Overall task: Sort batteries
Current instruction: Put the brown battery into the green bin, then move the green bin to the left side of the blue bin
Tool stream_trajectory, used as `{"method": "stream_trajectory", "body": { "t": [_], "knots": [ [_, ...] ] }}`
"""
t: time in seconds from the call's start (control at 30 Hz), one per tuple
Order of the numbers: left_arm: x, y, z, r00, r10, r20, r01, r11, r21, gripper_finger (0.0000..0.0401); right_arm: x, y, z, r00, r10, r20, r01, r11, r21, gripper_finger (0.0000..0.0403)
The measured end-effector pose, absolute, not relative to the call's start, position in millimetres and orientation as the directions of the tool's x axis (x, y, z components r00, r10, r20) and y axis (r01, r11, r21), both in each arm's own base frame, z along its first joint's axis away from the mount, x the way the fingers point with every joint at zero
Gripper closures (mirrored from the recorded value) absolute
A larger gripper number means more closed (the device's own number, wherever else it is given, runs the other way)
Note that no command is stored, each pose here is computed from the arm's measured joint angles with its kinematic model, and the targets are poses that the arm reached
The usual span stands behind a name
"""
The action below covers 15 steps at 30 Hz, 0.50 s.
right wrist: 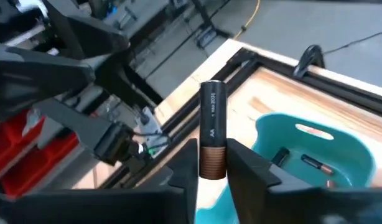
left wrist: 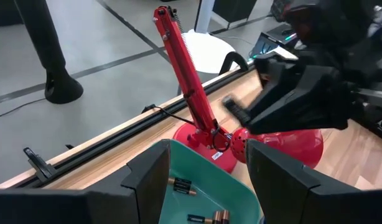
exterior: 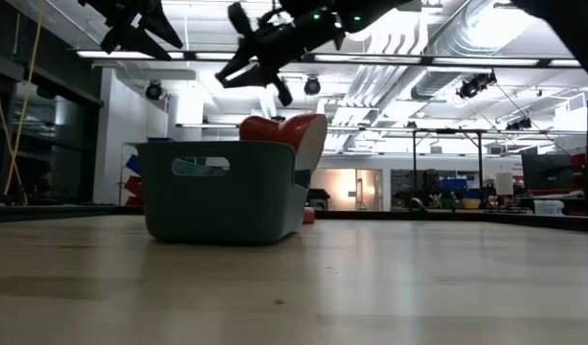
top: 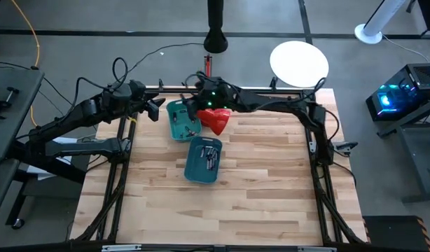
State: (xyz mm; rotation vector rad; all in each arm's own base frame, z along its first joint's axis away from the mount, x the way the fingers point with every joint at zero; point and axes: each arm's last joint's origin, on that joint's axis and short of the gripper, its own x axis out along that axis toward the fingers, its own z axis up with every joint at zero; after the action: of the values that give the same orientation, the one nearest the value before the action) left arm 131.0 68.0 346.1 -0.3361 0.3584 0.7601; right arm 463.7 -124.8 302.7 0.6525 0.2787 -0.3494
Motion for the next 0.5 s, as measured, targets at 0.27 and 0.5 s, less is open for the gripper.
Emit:
{"method": "stream_trajectory", "body": {
  "t": [0.27, 0.5],
  "knots": [
    [128, 67, 341, 0.646, 0.588, -0.487, -0.722, 0.677, -0.142, 0.0199, 465, -139, 318, 0.864, -0.215, -0.455, 0.427, 0.792, 0.437, 0.0221],
    [144, 69, 301, 0.695, 0.444, -0.566, -0.64, 0.74, -0.207, 0.0205, 418, -132, 367, 0.82, -0.224, -0.527, 0.424, 0.856, 0.296, 0.0196]
  ]
}}
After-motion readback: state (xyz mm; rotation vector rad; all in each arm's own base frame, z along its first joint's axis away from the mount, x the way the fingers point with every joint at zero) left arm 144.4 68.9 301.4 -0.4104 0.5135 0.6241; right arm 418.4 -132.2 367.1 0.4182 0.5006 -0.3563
